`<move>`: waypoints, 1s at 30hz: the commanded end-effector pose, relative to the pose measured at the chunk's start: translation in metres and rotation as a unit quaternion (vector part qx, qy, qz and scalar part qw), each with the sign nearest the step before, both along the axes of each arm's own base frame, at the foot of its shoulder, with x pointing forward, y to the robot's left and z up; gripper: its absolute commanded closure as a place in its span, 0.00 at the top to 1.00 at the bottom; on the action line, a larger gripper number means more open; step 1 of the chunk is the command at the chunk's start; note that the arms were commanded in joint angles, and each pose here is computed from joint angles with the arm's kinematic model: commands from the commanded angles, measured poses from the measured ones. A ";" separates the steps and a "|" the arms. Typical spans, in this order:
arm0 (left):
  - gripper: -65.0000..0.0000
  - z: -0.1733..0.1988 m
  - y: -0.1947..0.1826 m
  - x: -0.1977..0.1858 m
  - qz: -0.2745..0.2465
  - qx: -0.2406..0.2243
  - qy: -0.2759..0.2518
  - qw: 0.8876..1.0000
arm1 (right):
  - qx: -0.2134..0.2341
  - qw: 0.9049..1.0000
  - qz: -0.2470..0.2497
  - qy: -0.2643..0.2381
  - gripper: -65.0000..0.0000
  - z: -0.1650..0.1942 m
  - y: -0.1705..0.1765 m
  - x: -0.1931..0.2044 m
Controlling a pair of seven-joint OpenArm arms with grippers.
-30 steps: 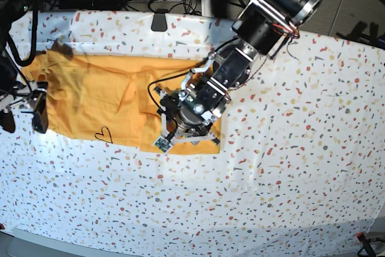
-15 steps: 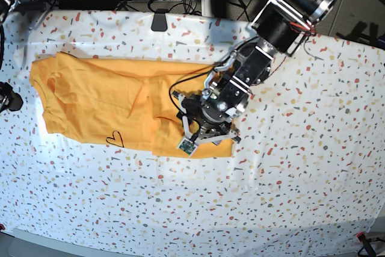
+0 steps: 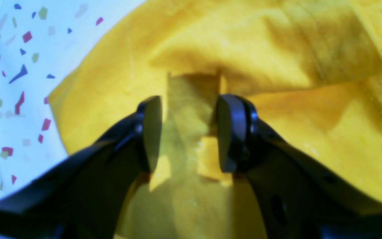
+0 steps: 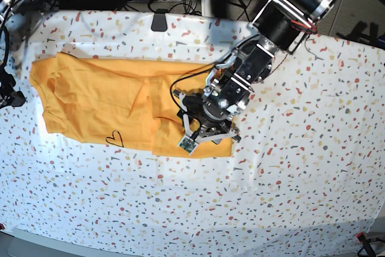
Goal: Fold the T-shirt properly
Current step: 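Smooth the folded end with the left gripper while the right arm withdraws, then grasp the shirt end nearest the right gripper with the right gripper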
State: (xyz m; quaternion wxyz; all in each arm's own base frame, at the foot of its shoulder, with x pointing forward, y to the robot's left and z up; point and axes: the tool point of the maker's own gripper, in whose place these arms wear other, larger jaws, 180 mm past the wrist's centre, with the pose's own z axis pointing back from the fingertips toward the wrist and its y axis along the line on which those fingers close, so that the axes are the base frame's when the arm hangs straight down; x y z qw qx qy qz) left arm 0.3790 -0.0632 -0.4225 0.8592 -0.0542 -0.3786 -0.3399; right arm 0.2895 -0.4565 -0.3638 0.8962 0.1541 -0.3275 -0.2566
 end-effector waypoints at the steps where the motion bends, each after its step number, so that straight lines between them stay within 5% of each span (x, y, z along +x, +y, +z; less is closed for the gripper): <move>1: 0.40 0.003 0.004 0.004 0.004 0.014 0.001 1.000 | -0.025 0.999 -0.006 -0.024 0.72 0.021 -0.015 0.008; 10: 0.40 0.003 0.004 0.004 0.004 0.014 0.001 1.000 | -0.017 1.000 0.004 -0.013 0.72 -0.013 0.015 0.016; 17: 0.40 0.003 0.004 0.004 0.003 0.014 0.001 1.000 | -0.035 0.992 0.096 0.073 0.72 -0.046 0.054 0.010; 21: 0.40 0.003 0.004 0.004 0.003 0.014 0.001 1.000 | -0.005 0.984 0.149 0.096 0.72 -0.055 0.086 0.009; 30: 0.40 0.003 0.004 0.004 0.003 0.013 0.001 1.000 | 0.048 0.980 0.174 0.089 0.72 -0.052 0.112 0.010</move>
